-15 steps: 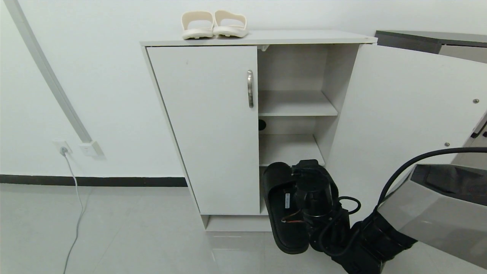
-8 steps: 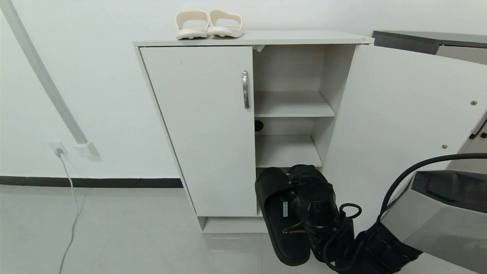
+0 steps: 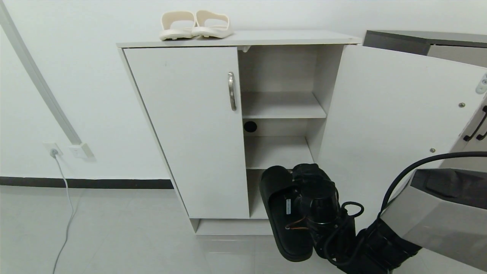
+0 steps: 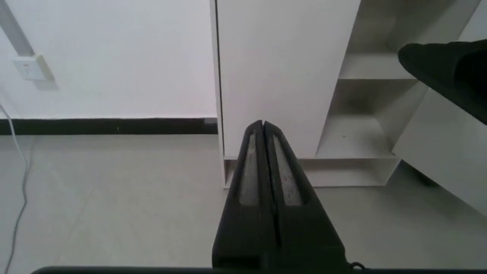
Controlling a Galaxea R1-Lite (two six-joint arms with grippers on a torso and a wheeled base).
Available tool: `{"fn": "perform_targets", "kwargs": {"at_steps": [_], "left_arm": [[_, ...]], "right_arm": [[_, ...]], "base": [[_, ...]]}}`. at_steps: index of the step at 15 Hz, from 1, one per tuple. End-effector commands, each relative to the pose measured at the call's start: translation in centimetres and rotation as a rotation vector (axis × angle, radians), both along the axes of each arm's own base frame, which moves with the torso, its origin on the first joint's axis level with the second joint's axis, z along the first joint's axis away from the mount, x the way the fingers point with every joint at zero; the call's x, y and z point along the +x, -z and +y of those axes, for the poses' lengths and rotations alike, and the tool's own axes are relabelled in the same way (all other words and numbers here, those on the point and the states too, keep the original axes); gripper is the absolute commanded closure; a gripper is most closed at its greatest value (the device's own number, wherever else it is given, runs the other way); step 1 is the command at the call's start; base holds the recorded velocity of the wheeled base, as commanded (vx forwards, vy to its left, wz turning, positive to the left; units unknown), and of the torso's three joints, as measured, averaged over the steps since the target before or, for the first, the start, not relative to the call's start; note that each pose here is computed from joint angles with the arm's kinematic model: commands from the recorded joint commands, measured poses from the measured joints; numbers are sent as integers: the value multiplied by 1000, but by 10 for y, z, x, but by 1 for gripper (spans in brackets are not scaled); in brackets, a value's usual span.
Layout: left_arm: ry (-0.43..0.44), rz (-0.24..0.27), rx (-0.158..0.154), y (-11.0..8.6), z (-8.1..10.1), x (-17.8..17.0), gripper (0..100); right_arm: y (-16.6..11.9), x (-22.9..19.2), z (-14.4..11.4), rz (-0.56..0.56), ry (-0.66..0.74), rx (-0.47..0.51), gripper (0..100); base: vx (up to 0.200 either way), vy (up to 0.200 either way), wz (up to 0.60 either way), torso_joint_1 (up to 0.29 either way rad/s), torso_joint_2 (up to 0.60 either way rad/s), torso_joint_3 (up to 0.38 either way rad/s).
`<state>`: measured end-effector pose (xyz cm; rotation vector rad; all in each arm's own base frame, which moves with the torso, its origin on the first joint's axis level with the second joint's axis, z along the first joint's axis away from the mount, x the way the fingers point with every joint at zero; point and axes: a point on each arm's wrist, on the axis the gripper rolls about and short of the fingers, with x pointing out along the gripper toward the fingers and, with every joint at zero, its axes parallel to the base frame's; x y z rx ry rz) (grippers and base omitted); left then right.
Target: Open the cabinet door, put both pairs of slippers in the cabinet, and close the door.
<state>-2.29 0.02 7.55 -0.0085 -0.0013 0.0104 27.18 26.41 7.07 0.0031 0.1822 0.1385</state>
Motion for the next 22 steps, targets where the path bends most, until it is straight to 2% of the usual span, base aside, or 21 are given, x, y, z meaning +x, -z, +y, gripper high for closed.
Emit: {"fn": "perform_targets", "kwargs": {"at_steps": [1,6,12,16,22], "left_arm": [[0,1,-1,0,0,0,100],[0,1,1,0,0,0,100],[3,1,1,0,0,0,100],[3,1,1,0,0,0,100],[1,1,1,0,0,0,100]], "right_arm": [[2,1,4,0,-3,-1,100],[15,13,15,-7,43,-2,100],[17,19,18,-14,51,10,100],[13,48,15,-50,104,40,100],[16,59,21,42,125,37,100]], "base": [[0,0,0,0,0,0],[0,0,0,0,0,0],[0,0,0,0,0,-47],[0,0,0,4,0,-186],[0,0,0,5,2,-201]]}}
